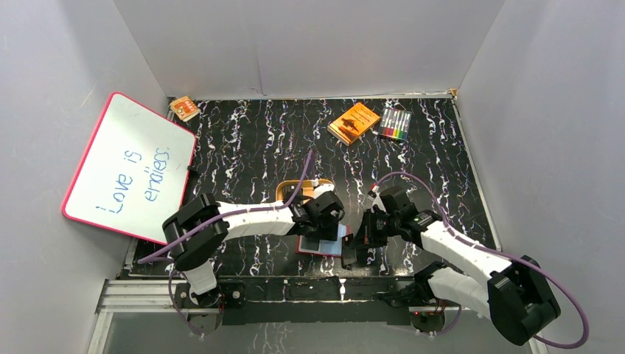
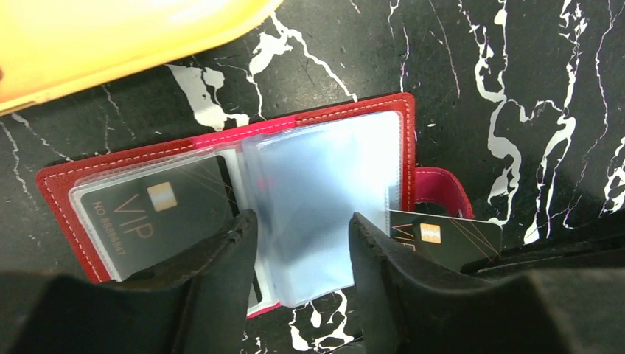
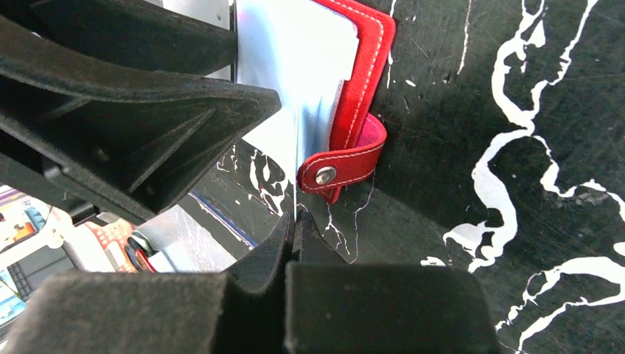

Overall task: Put the credit cards into the card holder
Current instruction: Turn over the card slot in the card holder.

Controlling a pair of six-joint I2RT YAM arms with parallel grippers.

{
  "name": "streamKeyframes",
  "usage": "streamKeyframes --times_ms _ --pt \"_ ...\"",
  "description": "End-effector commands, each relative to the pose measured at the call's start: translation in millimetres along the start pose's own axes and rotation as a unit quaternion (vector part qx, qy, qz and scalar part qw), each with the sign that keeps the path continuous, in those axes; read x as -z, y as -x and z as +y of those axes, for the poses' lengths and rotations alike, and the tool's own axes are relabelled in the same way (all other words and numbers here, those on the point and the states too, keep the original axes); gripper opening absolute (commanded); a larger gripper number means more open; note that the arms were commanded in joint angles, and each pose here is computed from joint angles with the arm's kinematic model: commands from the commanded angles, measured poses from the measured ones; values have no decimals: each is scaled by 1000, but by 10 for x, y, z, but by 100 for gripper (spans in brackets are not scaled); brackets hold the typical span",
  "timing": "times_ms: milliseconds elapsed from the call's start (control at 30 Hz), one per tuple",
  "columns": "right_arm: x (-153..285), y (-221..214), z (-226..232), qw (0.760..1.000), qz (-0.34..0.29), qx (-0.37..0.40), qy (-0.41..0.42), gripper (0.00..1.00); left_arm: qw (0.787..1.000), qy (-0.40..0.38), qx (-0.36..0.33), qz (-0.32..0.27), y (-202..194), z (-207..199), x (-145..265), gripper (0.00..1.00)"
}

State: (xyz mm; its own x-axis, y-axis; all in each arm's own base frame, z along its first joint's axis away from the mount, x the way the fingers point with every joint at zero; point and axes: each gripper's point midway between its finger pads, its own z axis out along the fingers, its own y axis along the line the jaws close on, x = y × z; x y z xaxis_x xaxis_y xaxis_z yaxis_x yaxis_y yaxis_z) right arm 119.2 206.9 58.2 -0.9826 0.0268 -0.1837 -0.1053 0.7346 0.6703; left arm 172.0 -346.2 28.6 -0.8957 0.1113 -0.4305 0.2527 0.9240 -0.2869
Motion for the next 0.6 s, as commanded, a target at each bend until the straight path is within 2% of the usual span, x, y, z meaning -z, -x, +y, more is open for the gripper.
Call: streamKeyframes --times_ms 0,233,433,567 --pt "-2 125 176 999 -11 28 36 0 1000 -10 -3 -28 209 -98 300 50" --pt "-40 200 306 998 -5 33 61 0 998 -37 4 -44 323 -210 513 61" --pt "-53 254 400 996 -6 36 80 0 997 -43 18 -58 381 -196 703 62" --pt "-63 312 520 994 -7 37 105 0 993 -28 41 -106 460 29 974 62"
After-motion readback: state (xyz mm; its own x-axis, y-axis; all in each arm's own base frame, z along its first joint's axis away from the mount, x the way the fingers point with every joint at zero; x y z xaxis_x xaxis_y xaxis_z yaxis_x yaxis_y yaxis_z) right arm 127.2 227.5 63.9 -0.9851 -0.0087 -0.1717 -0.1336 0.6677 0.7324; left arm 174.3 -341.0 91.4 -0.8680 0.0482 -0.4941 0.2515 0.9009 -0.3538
